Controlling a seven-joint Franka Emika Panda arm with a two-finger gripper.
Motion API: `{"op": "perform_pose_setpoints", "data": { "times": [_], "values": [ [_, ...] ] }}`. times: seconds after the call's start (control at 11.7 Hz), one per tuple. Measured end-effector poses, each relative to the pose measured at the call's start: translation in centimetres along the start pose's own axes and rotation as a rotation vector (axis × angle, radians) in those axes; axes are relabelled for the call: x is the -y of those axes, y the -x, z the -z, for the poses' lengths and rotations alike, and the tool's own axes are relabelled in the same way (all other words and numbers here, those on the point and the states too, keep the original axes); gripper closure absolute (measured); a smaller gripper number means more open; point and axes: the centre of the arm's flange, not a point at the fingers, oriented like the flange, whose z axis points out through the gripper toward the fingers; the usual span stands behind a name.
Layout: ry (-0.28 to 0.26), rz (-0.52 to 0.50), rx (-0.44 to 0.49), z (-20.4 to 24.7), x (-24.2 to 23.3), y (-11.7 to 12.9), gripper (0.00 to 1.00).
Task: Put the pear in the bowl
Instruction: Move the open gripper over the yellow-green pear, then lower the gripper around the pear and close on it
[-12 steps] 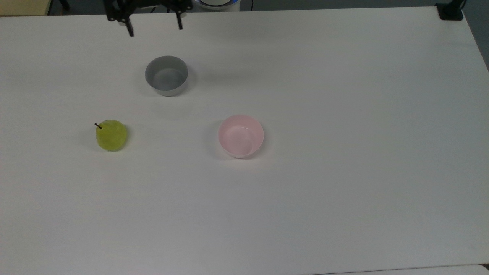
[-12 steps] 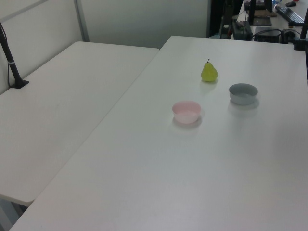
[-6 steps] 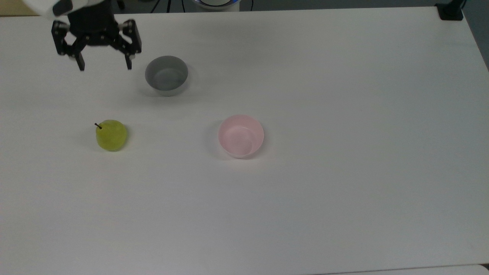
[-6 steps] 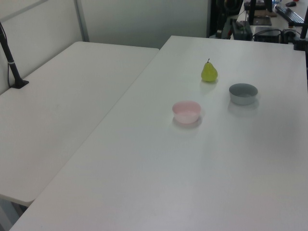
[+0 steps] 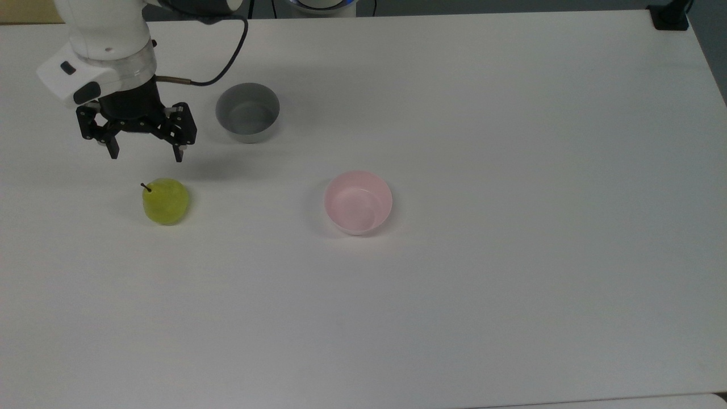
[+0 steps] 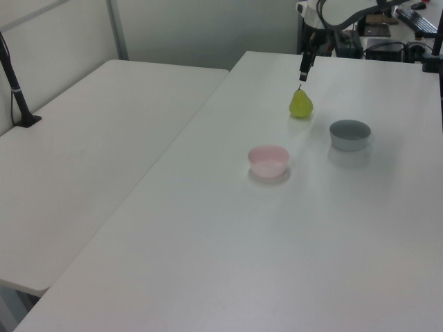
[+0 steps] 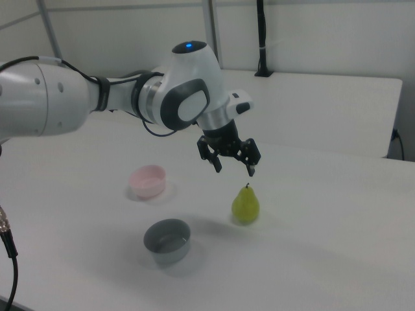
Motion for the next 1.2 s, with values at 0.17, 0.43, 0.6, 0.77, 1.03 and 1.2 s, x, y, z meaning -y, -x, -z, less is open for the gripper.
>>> {"op": "perform_pose_setpoints", "data": {
  "times": [0.17, 0.43, 0.6, 0.77, 1.03, 1.2],
  "values": [
    [0.007, -0.026, 0.010, -2.1, -0.9, 0.3, 0.00],
    [0.015, -0.080, -0.003, -6.3, -0.9, 0.7, 0.00],
    [0.014, -0.084, 0.005, -7.3, -0.8, 0.8, 0.00],
    [0.011, -0.083, 0.014, -7.9, -0.7, 1.0, 0.00],
    [0.018, -0.078, -0.007, -9.6, -0.4, 0.7, 0.00],
    [0.018, -0.079, -0.007, -10.5, -0.1, 0.6, 0.00]
  ]
}}
